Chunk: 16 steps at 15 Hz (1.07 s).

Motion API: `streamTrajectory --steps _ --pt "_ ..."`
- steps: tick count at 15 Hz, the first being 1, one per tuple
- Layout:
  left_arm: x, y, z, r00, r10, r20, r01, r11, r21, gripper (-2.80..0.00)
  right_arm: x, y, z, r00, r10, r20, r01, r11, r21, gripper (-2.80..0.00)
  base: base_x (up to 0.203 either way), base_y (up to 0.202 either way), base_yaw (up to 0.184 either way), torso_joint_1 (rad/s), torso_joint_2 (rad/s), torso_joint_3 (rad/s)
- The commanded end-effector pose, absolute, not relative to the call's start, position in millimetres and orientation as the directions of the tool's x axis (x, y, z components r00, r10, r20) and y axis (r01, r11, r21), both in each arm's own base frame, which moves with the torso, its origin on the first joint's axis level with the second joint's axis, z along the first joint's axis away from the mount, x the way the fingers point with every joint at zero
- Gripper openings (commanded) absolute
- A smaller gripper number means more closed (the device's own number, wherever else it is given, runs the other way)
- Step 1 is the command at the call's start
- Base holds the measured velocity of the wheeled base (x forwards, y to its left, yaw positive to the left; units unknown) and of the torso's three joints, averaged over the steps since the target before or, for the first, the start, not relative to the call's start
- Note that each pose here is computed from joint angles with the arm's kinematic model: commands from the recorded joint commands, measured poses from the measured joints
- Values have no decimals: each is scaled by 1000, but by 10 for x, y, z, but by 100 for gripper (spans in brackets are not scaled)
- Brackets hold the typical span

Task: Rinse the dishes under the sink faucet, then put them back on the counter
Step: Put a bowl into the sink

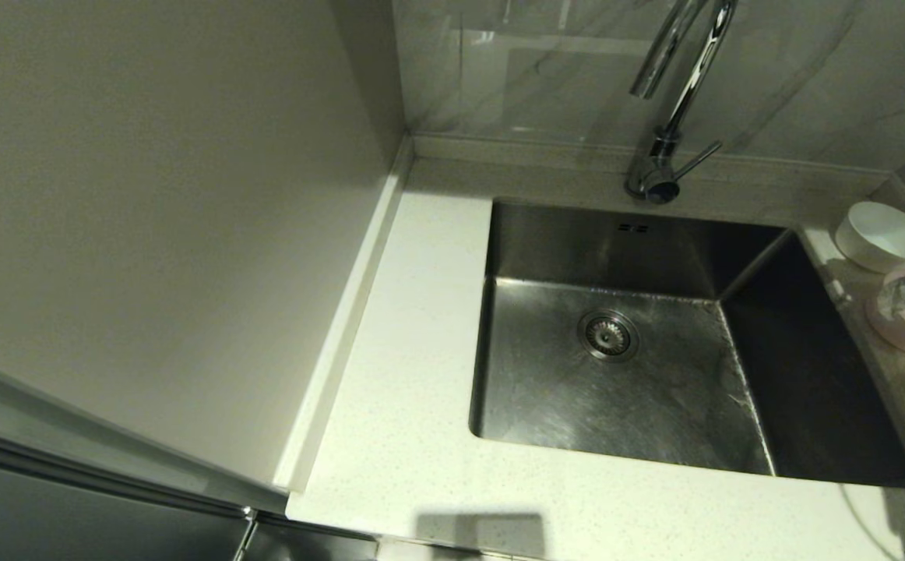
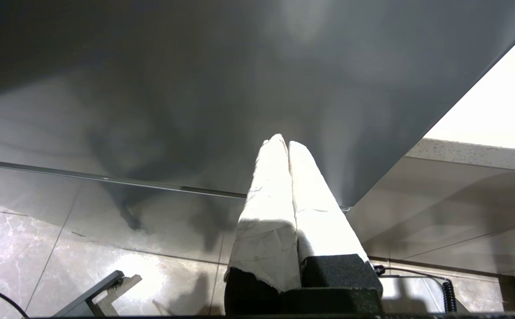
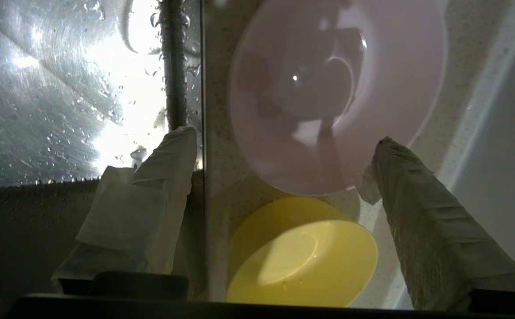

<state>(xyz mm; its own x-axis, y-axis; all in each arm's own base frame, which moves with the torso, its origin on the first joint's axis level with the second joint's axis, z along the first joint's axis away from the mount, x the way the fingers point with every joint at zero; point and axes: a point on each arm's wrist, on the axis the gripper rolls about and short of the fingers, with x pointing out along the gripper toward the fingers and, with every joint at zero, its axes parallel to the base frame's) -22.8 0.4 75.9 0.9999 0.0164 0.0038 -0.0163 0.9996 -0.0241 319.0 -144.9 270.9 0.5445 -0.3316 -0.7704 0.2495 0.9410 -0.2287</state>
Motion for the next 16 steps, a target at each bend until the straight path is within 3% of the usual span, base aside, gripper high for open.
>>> streamTrajectory --steps 1,7,8,16 --pt "-229 4 759 1000 17 6 -17 1000 -25 -280 3273 -1486 2607 524 -322 -788 240 944 -226 0 0 0 0 0 0 0" --pt "-229 4 759 1000 17 6 -17 1000 -25 -280 3412 -1539 2424 494 -307 -813 224 949 -222 0 0 0 0 0 0 0" --pt "-229 4 759 1000 17 6 -17 1000 -25 -280 3417 -1546 2412 491 -307 -815 212 950 -229 -280 0 0 0 0 0 0" --pt "-229 4 759 1000 17 6 -17 1000 -25 -280 3452 -1540 2347 484 -284 -828 157 959 -238 -280 0 0 0 0 0 0"
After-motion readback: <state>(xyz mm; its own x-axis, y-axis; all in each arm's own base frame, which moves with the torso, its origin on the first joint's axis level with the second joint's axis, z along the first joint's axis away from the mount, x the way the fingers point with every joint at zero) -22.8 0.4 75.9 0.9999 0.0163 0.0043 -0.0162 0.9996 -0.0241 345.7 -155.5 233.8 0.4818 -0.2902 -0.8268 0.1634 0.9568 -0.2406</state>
